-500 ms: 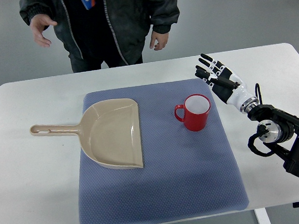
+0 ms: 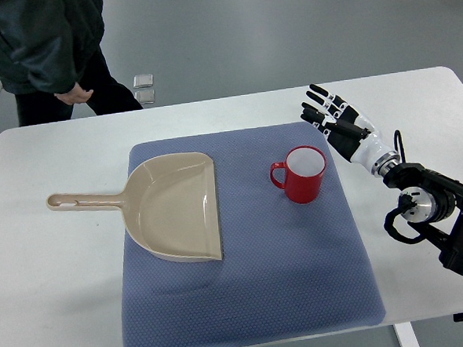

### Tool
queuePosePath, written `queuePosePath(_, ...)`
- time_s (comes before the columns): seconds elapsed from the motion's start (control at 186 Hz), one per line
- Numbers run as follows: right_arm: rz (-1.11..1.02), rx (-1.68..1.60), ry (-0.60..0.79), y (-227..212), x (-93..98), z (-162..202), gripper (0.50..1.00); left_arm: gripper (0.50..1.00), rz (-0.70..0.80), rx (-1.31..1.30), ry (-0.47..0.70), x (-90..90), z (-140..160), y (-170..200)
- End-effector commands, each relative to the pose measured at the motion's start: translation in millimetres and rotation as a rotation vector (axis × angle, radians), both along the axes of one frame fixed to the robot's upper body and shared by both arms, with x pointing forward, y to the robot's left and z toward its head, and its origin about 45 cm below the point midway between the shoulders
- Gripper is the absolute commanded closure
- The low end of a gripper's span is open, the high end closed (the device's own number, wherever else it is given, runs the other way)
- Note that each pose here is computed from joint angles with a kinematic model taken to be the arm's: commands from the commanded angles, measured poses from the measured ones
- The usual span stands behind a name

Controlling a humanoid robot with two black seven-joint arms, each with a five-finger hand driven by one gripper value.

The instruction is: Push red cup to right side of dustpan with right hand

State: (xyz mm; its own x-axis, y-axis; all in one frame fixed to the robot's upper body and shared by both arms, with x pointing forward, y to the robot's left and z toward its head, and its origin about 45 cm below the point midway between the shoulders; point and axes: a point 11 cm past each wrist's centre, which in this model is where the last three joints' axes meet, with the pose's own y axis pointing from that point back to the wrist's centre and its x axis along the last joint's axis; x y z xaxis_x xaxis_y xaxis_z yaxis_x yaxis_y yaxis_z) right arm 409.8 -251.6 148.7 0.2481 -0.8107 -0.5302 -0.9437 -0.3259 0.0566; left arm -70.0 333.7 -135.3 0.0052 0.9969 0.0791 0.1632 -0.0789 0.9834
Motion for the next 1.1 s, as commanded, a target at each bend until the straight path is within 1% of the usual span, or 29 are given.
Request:
queuePosePath(0.0, 0.005, 0.006, 0.008, -1, -5.3, -5, 0.568, 0.5, 0.0, -0.002, -0.001, 0.3, 0, -1)
queuePosePath(0.683, -0.013, 0.027, 0.008, -15, -32.5, -24, 0.568, 0.5, 0.001, -0.013, -0.001, 0.3, 0, -3)
queuePosePath(0.935, -0.01, 0.049, 0.018, -11, -48.0, -31, 0.568, 0.5, -0.001, -0.018, 0.0, 0.3, 0, -4)
queuePosePath(1.097, -0.004, 0.062, 0.025, -7, -53.9, -33, 0.568, 0.5, -0.001, -0.018, 0.0, 0.3, 0, -4)
